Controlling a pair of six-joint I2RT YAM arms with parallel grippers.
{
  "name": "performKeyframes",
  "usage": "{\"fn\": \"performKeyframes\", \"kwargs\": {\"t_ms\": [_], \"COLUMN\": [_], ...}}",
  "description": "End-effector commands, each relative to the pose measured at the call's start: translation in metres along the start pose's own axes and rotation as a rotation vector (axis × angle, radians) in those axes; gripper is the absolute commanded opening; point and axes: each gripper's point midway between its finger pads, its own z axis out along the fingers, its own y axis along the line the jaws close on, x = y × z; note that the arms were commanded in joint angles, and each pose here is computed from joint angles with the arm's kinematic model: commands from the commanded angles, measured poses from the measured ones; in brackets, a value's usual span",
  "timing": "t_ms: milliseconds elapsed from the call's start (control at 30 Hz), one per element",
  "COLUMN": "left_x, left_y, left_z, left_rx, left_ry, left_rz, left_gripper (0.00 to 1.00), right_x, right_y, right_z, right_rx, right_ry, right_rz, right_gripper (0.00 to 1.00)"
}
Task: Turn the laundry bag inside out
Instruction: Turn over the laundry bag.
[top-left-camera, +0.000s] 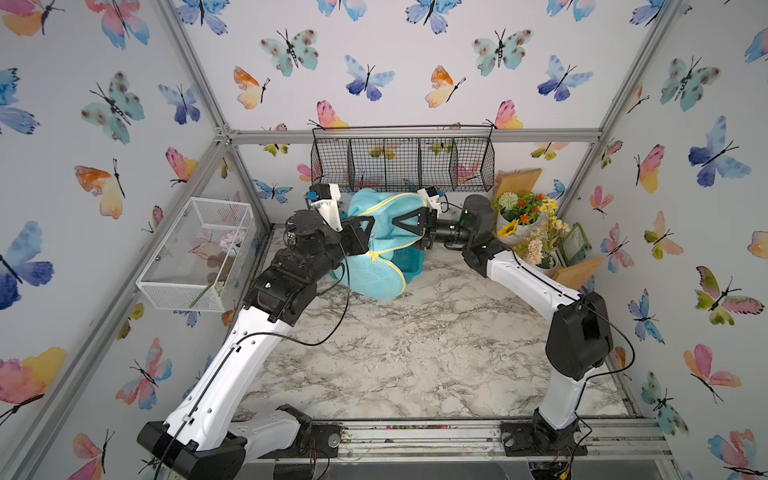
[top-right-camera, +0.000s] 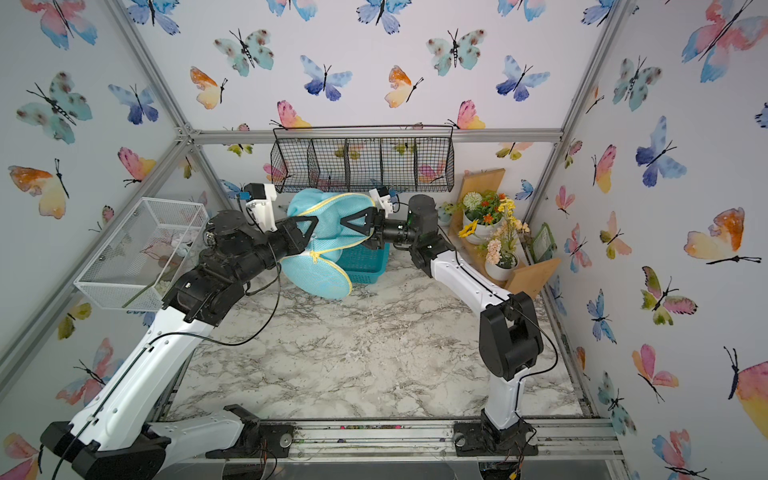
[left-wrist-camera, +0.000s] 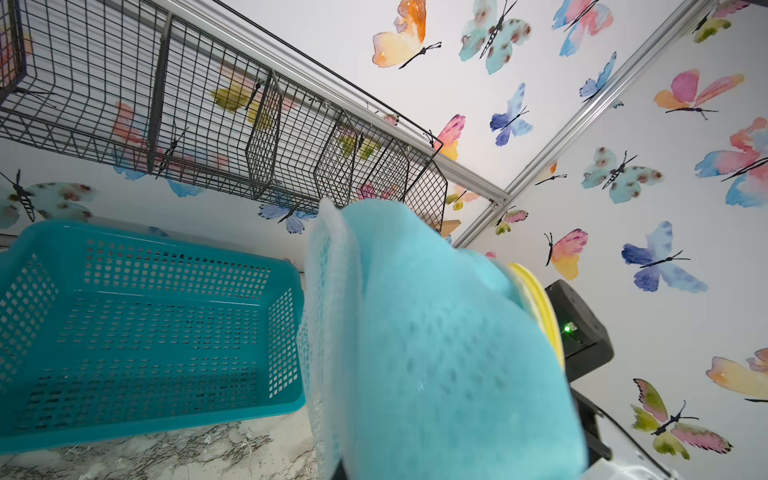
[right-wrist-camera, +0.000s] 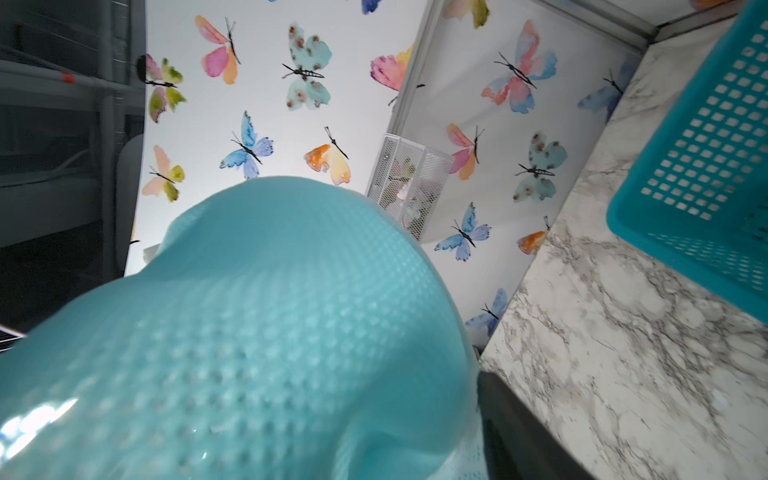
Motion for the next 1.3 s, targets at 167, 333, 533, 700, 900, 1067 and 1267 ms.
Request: {"fn": "performKeyframes", "kwargs": {"t_ms": [167, 333, 533, 700, 900, 1067, 1267], "left_x": [-0.016, -0.014, -0.006, -0.002, 0.012, 0.031, 0.065], "left_y": [-0.023, -0.017, 0.015, 0.05, 0.064, 0.072, 0.08], "left_z": [-0.002, 0.001, 0.005, 0.014, 0.035, 0.047, 0.068], "left_rx": [0.14, 0.132, 0.074, 0.017, 0.006, 0.019, 0.074], "left_ry": [-0.031, -0.022, -0.014, -0.014, 0.043, 0.098, 0.193], "left_rz": [-0.058, -0.069, -0.091, -0.11, -0.126, -0.164, -0.229], "left_gripper": [0.0, 0.0, 0.0, 0.0, 0.0, 0.06, 0.34], "right_x": [0.004, 0.003, 0.017, 0.042, 0.066, 0.08, 0.092], "right_y": [0.028, 0.051, 0.084, 0.107, 0.134, 0.161, 0.183], "right_z": [-0.003, -0.006, -0.015, -0.027, -0.03, -0.027, -0.025], "right_rx": [-0.253, -0.354, -0.443, -0.437, -0.429, -0.475, -0.553], "right_ry": [0.024, 0.033, 0.097, 0.15, 0.21, 0.239, 0.247], "right_rz": [0.012, 0.007, -0.016, -0.058, -0.137, -0.19, -0.198], "right_gripper": [0.8, 0.74, 0.28, 0.11, 0.06, 0.03, 0.03]}}
